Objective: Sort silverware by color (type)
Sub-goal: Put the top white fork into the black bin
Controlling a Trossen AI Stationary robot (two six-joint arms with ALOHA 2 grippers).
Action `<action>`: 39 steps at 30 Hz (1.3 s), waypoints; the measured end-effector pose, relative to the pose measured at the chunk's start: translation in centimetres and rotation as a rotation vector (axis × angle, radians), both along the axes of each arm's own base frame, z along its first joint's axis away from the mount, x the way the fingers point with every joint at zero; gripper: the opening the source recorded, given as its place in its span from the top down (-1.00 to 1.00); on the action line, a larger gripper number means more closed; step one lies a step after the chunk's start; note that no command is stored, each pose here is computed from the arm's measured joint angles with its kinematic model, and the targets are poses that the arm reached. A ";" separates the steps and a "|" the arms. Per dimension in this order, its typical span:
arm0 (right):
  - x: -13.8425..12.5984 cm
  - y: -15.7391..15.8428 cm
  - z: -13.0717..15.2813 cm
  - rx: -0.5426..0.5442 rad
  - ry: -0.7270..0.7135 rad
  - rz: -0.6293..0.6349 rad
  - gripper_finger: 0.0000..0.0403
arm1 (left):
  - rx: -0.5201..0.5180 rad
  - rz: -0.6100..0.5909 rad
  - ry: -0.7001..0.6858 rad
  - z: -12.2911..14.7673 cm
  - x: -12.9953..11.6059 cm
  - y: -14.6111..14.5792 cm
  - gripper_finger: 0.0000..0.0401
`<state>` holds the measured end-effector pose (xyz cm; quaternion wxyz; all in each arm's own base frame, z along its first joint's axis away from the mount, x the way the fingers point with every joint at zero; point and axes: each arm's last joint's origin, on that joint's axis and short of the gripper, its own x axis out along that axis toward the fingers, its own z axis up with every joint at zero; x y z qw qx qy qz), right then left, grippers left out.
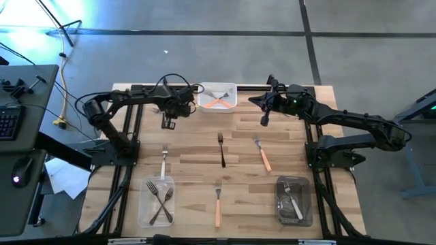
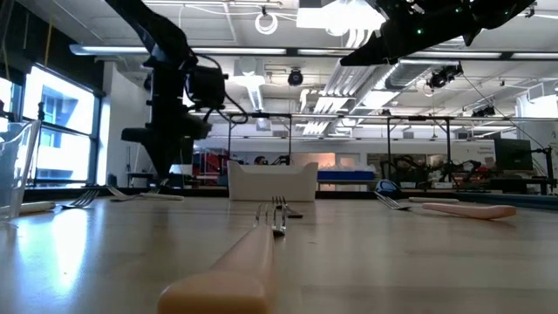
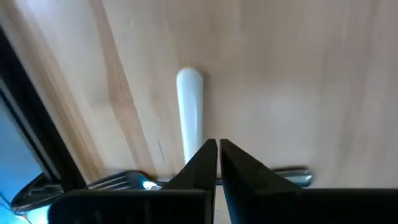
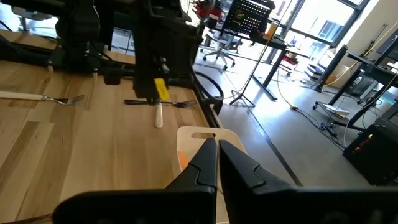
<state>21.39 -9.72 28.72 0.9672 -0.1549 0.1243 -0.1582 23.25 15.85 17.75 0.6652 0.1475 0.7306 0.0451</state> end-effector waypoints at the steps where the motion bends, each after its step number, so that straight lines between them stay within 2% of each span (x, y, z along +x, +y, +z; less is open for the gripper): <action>1: 0.0 0.0 0.0 0.000 0.000 0.000 1.00 | 0.008 0.014 -0.012 0.2 0.1 -0.3 0.93; 4: 0.0 0.0 0.0 0.000 0.000 0.000 1.00 | 0.011 0.068 -0.037 0.3 0.3 -0.7 0.83; 7: 0.0 0.0 0.0 0.000 0.000 0.000 1.00 | -0.006 0.129 -0.030 -0.4 0.3 -0.7 0.64; 10: 0.0 0.0 0.0 0.002 -0.001 0.005 1.00 | 0.016 0.138 -0.018 -1.2 0.7 -0.4 0.42; 13: 0.0 0.0 0.0 0.004 -0.001 0.006 1.00 | 0.050 0.141 -0.065 -1.8 1.4 0.2 0.24; 18: 0.0 0.0 0.0 0.004 -0.001 0.006 1.00 | 0.033 0.166 -0.028 -3.0 1.2 1.0 0.15; 22: 0.0 0.0 0.0 0.002 -0.001 0.007 1.00 | 0.019 0.189 0.033 -4.1 0.8 1.6 0.17; 26: 0.0 0.0 0.0 0.002 -0.001 0.007 1.00 | 0.015 0.155 0.074 -4.9 0.9 1.7 0.26; 32: 0.0 0.0 0.0 0.001 -0.001 0.007 1.00 | -0.017 0.141 0.086 -5.2 0.9 1.5 0.55; 39: 0.0 0.0 0.0 0.001 -0.001 0.007 1.00 | 0.031 0.076 0.114 -5.0 1.4 0.8 0.87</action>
